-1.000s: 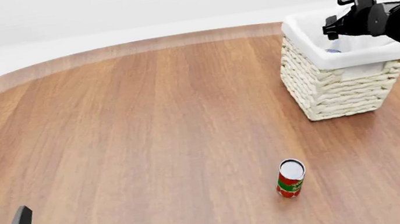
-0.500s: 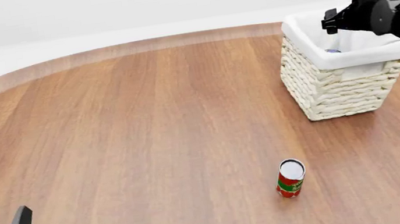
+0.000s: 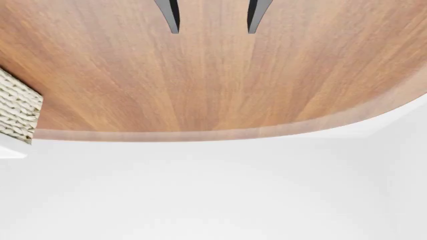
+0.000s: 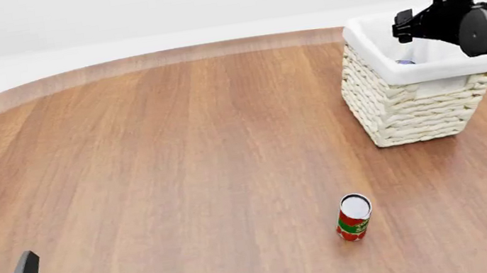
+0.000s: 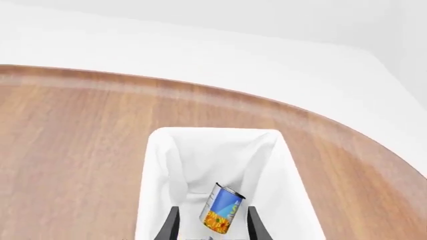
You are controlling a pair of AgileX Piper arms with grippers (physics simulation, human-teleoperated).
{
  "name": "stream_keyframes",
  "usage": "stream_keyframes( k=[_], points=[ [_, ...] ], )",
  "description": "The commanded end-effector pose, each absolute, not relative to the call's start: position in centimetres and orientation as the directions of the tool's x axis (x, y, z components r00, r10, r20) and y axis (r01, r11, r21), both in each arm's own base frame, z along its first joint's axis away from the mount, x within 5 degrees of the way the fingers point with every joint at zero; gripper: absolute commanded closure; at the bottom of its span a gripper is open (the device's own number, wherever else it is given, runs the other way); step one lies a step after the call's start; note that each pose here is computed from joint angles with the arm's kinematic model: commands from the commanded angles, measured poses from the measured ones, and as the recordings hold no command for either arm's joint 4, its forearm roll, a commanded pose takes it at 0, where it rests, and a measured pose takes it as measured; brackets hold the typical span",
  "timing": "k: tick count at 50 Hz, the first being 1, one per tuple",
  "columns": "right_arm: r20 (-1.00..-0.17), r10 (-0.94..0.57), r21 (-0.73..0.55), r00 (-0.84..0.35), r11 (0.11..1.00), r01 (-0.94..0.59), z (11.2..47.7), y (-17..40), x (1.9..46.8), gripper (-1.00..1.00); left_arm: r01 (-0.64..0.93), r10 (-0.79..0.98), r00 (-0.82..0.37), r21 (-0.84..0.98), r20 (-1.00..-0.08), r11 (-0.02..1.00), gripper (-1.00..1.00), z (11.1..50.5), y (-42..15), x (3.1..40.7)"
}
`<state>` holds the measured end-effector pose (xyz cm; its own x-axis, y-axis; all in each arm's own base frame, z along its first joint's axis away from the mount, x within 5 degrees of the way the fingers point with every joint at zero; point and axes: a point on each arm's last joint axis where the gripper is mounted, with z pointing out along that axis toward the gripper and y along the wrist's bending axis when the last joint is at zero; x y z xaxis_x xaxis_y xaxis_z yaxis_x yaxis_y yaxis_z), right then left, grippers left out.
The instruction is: Pick up the alphabet soup and the cream cheese box, and put them in the basket.
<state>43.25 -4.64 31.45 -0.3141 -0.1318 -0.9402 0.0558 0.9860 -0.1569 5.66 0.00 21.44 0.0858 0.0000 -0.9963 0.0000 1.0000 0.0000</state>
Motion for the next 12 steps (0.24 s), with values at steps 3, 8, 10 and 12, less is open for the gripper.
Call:
stream_keyframes(
  k=[3, 8, 10, 12],
  points=[
    [-0.955, -0.143, -0.158, -0.259, 0.987, 0.038, 32.0, -3.2, 40.4, -1.0, 0.0, 0.0, 0.086, 0.0, -0.996, 1.0, -1.0, 21.4, 0.0, 5.7],
    [-0.958, -0.147, -0.159, -0.245, 0.987, 0.033, 32.2, -2.9, 39.6, -1.0, 0.0, 0.0, 0.086, 0.0, -0.996, 1.0, -1.0, 21.4, 0.0, 5.7],
    [-0.959, -0.148, -0.16, -0.241, 0.987, 0.03, 32.2, -2.7, 39.4, -1.0, 0.0, 0.0, 0.086, 0.0, -0.996, 1.0, -1.0, 21.4, 0.0, 5.7],
    [-0.961, -0.148, -0.159, -0.232, 0.987, 0.027, 32.4, -2.5, 39.0, -1.0, 0.0, 0.0, 0.086, 0.0, -0.996, 1.0, -1.0, 21.4, 0.0, 5.7]
  ],
)
